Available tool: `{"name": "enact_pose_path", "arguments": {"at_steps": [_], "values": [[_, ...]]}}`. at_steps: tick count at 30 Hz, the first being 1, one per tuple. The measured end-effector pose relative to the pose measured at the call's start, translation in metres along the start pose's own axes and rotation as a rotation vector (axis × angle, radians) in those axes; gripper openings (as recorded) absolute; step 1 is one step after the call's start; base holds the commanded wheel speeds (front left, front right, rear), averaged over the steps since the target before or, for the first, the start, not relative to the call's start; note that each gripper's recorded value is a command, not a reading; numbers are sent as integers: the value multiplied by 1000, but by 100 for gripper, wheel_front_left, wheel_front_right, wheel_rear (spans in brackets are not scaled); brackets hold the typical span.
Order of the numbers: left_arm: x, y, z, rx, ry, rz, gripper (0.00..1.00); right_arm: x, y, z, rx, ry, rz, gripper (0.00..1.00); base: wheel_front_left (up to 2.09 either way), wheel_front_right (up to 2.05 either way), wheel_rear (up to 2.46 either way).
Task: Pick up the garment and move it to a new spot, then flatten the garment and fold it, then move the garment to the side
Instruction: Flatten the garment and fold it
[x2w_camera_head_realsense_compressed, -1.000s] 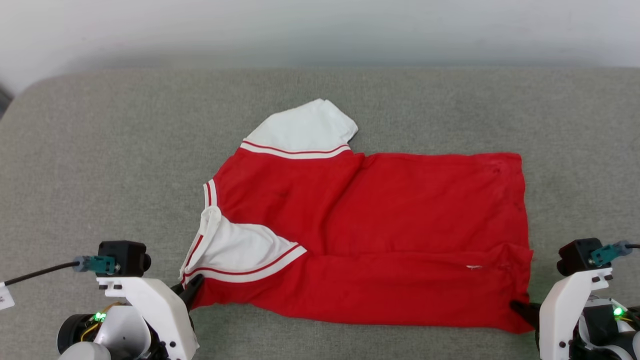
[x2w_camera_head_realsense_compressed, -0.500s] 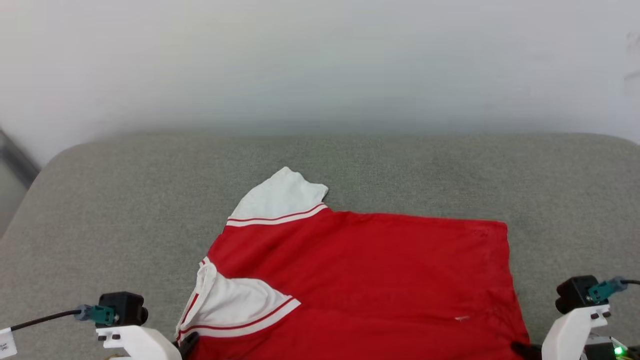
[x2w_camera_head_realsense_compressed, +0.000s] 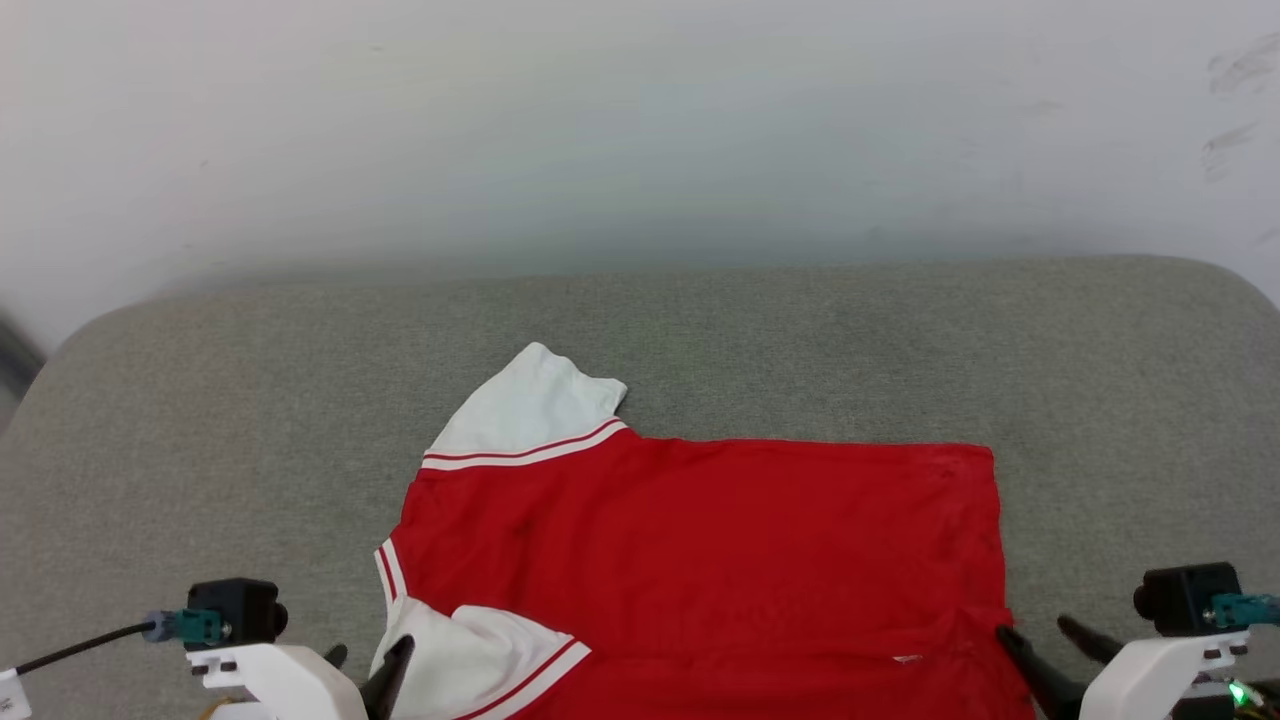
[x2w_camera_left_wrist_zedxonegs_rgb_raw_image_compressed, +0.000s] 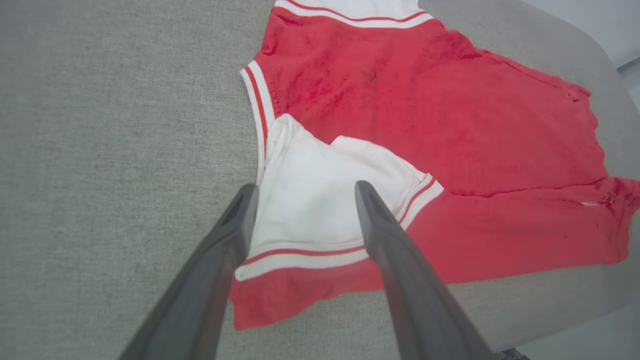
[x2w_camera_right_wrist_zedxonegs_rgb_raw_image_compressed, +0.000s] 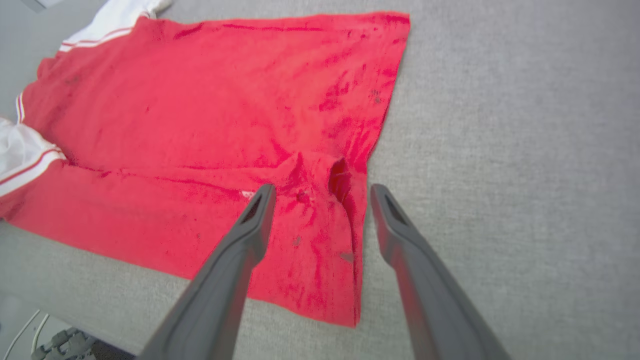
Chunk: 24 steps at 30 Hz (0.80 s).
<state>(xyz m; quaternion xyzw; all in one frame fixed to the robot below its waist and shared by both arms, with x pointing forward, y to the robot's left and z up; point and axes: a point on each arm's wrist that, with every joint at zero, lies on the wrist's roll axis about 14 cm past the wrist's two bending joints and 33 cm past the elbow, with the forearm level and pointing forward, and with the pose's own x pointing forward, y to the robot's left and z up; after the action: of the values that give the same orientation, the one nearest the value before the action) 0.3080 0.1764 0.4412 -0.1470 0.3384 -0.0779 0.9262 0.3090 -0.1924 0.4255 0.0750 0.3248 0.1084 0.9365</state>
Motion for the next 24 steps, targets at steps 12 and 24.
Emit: {"name": "enact_pose_path", "arguments": {"at_steps": [12, 24], "values": [[29, -25, 104, 118, -337, -6, 100, -23, -7, 88, -124, -458, -98, 100, 0, 0, 0], [119, -43, 190, 170, -445, -64, 100, 7, -4, 137, -146, -591, -111, 100, 0, 0, 0]]}}
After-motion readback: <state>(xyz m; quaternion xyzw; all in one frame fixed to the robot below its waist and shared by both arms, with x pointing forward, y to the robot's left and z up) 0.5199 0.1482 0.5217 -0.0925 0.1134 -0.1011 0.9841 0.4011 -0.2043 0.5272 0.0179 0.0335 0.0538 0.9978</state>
